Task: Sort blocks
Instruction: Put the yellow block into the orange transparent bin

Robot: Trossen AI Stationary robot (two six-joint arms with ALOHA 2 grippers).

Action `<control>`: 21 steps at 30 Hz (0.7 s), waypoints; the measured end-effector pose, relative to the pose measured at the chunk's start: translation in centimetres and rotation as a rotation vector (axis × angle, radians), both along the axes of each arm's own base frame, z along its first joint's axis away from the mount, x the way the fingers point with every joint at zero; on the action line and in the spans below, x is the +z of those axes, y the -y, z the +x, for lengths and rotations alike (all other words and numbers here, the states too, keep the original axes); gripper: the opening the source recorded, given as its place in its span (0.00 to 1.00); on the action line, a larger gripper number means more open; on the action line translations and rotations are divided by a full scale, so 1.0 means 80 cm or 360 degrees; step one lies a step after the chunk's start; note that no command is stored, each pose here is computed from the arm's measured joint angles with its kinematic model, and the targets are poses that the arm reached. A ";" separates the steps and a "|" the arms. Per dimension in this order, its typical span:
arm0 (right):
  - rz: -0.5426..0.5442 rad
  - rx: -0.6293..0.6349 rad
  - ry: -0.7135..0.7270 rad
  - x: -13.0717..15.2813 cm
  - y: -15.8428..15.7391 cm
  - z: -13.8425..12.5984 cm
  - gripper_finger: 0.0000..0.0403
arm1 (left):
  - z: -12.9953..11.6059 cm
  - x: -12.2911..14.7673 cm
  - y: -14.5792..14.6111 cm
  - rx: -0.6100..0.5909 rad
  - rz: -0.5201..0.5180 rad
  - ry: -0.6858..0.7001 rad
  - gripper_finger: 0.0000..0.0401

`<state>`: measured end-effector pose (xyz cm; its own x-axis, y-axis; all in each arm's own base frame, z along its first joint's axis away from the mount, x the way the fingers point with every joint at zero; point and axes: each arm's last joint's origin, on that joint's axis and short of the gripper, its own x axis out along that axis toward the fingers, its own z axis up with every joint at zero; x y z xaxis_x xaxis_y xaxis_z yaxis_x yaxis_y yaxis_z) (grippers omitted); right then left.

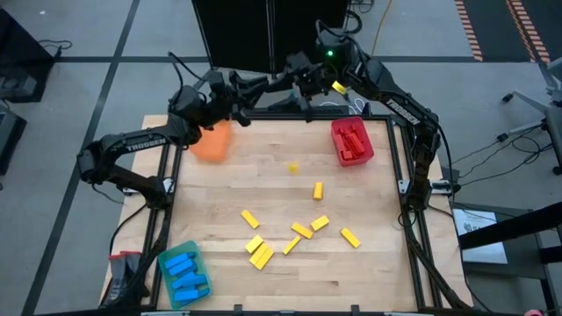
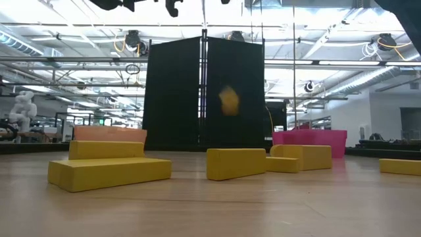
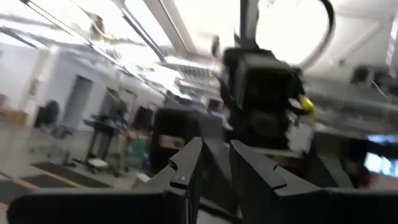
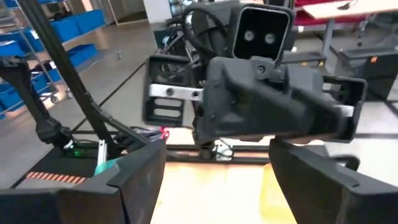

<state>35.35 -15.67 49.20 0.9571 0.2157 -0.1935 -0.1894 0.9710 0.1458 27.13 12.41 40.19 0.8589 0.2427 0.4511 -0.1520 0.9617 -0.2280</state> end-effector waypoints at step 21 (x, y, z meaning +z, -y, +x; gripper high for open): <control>-0.0373 -0.0515 -0.1277 -0.038 -0.019 -0.106 0.70 | 0.000 -0.123 0.008 -0.0210 -0.0529 -0.1543 0.37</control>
<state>26.85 -14.18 46.18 0.5222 -0.1704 -0.8356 0.1725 0.9807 -0.0922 27.13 11.76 30.34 0.8464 0.1058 -0.5219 -0.3099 0.8949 -0.3212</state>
